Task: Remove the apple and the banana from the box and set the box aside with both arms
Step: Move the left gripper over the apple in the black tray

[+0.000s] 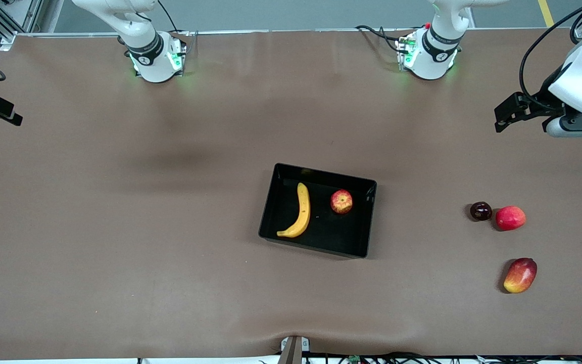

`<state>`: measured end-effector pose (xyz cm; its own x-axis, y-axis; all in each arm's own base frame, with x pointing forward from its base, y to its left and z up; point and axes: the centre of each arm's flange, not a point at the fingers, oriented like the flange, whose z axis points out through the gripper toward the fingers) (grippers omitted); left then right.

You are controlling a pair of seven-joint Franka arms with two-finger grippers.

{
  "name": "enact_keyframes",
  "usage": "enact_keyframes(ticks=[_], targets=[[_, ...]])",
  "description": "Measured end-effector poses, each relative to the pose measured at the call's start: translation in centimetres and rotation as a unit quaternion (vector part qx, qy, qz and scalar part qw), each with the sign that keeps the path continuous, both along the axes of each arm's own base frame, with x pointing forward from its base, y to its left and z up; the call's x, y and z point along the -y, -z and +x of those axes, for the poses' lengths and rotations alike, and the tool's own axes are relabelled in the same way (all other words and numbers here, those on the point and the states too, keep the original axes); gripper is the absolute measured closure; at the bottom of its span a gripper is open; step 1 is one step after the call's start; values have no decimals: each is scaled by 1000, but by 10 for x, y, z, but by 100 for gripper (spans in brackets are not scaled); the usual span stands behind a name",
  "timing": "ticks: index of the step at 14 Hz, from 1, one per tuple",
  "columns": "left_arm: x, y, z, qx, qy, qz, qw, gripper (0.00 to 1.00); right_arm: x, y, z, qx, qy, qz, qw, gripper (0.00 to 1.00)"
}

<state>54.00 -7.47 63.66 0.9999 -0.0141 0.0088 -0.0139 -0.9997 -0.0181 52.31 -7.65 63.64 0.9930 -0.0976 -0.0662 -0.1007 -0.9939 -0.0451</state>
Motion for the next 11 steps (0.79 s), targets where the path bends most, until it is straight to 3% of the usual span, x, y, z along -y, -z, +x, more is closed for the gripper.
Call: enact_keyframes(ticks=[7,11], targets=[[9,6,5,-5,8,0,1000,0,-1,0,0,0,0,3,1000,0],[80,54,26,-25,33,-3,999,0,-1,0,0,1,0,8,1000,0]])
